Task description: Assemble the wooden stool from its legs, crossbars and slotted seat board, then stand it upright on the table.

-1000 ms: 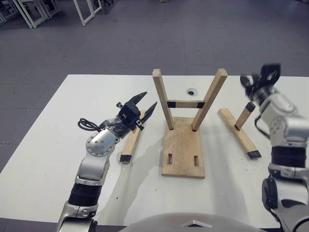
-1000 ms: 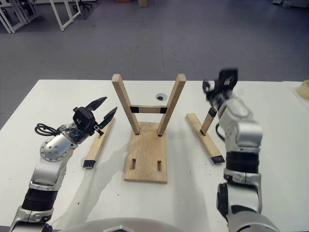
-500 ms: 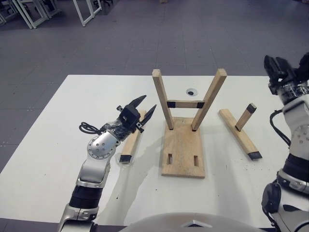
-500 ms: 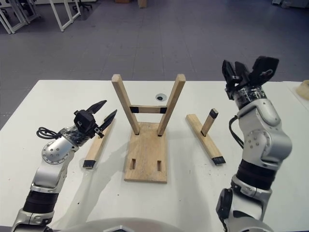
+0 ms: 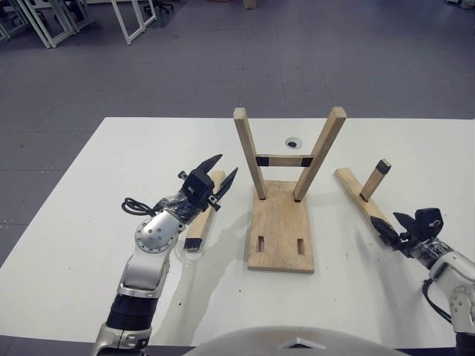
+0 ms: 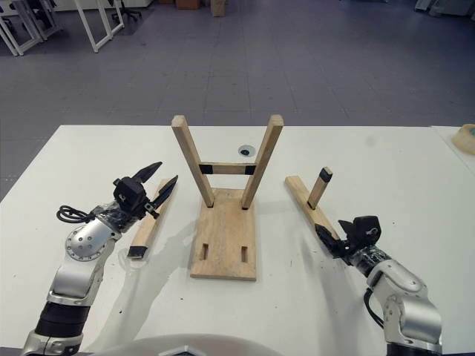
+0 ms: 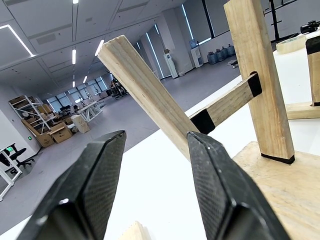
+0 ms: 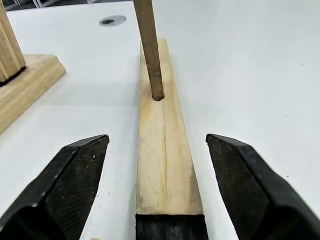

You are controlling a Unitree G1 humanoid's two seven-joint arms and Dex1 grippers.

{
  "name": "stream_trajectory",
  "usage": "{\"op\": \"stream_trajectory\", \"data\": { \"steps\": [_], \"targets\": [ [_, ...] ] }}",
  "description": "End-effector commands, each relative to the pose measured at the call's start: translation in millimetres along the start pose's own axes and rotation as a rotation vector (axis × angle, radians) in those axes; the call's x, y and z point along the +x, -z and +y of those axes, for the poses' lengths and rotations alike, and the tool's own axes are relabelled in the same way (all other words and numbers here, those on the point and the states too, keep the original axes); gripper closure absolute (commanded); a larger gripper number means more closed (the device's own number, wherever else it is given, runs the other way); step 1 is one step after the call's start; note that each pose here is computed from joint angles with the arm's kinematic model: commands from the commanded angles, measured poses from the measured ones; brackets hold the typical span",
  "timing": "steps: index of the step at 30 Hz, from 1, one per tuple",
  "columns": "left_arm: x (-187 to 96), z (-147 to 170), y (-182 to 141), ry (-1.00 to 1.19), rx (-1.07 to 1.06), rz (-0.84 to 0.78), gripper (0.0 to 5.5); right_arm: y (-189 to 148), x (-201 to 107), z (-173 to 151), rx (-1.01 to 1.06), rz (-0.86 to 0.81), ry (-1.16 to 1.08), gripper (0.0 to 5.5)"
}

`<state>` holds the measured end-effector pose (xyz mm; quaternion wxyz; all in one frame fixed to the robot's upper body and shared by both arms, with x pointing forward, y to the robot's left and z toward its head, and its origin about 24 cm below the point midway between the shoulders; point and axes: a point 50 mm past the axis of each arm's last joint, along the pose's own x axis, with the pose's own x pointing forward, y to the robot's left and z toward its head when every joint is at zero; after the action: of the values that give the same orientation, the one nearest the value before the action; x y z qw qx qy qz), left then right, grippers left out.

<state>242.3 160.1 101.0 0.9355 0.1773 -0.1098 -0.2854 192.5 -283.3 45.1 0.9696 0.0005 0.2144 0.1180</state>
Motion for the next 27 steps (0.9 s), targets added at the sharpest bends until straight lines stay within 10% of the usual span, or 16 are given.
{"op": "stream_trajectory", "data": {
  "steps": [1,12,21,27],
  "targets": [
    [2.6,0.4,1.2,0.009,0.0,0.006,3.26,1.5,9.4,-1.2,-0.124,0.068,0.027,1.9],
    [1.8,6.3,5.2,-0.008,-0.01,0.02,3.26,-1.4,37.2,13.8,-0.029,0.039,0.035,3.43],
    [14.4,49.2,-46.2,-0.173,-0.391,-0.259,3.26,-173.0,19.7,26.7,0.026,-0.668,-0.065,3.43],
    [17.2,32.5,-130.7,0.351,-1.023,-0.475,2.17,-234.6,-9.3,88.7,0.155,-0.764,-0.708,3.43]
  ]
}}
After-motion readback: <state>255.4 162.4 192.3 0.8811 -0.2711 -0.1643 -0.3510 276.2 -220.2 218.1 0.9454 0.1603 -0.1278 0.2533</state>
